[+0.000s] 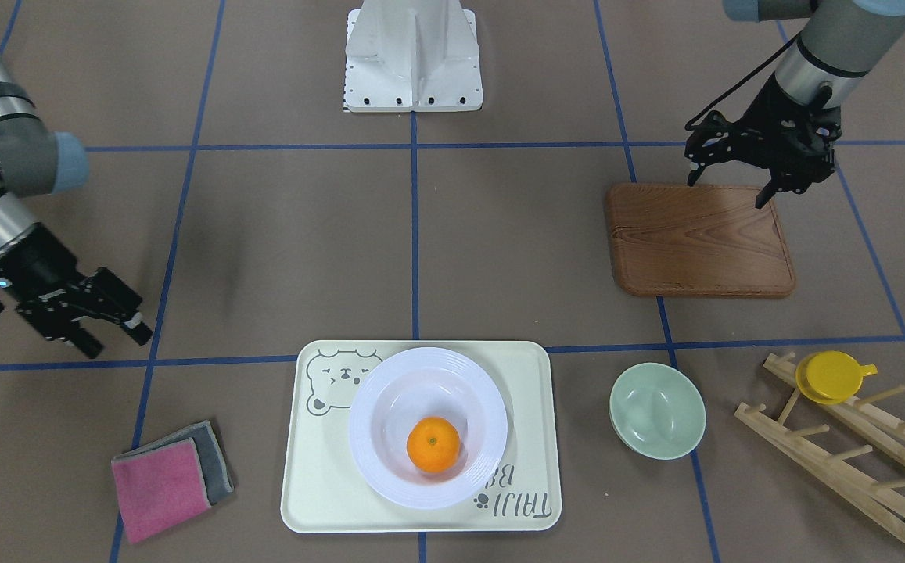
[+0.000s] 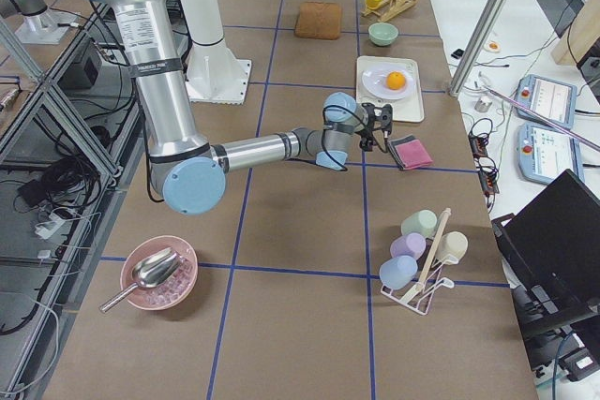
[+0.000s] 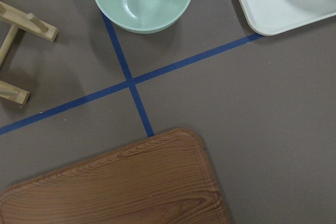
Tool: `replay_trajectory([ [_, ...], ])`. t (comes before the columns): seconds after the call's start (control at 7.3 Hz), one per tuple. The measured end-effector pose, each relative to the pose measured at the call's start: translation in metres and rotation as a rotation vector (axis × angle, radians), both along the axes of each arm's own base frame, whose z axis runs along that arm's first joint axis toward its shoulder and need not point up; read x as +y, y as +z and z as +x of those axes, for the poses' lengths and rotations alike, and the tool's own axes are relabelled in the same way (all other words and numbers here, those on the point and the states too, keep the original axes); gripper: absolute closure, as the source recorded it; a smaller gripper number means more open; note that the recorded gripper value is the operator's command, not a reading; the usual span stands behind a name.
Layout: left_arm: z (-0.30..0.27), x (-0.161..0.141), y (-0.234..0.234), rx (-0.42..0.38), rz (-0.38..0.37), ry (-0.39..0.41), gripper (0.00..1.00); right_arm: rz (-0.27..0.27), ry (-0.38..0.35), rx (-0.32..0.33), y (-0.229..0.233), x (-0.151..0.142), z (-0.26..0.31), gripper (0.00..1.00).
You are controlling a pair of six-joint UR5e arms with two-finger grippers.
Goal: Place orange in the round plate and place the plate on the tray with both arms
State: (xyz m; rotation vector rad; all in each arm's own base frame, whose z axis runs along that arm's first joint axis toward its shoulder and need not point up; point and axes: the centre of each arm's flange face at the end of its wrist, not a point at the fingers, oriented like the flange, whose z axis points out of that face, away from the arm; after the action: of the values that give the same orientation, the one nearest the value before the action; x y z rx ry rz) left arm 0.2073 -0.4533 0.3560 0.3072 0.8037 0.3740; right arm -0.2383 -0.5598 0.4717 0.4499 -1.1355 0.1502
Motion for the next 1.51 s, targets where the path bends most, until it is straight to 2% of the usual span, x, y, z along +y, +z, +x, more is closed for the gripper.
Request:
replay_trajectory([
  [0.14,-0.027,-0.003,0.020,-0.036,0.054,0.034,0.00,0.085,-0.104,0.141,0.024,-0.012,0.048,0.00],
  [0.27,-0.055,-0.006,0.037,-0.069,0.101,0.061,0.00,0.133,-0.197,0.232,0.044,-0.019,0.092,0.00],
  [0.41,-0.080,-0.008,0.051,-0.095,0.134,0.074,0.00,0.157,-0.279,0.281,0.067,-0.017,0.135,0.00],
  [0.55,-0.103,-0.010,0.064,-0.115,0.152,0.078,0.00,0.163,-0.342,0.309,0.096,-0.005,0.168,0.00],
  [0.68,-0.126,-0.016,0.082,-0.117,0.135,0.080,0.00,0.177,-0.396,0.340,0.127,0.013,0.193,0.00],
  [0.96,-0.185,-0.034,0.137,-0.064,0.082,0.094,0.00,0.205,-0.501,0.415,0.163,0.033,0.238,0.00],
  [1.23,-0.224,-0.040,0.181,-0.049,0.075,0.110,0.00,0.182,-0.573,0.444,0.166,0.045,0.269,0.00],
  [1.51,-0.238,-0.030,0.203,-0.046,0.040,0.100,0.00,0.135,-0.602,0.448,0.140,0.066,0.271,0.00],
])
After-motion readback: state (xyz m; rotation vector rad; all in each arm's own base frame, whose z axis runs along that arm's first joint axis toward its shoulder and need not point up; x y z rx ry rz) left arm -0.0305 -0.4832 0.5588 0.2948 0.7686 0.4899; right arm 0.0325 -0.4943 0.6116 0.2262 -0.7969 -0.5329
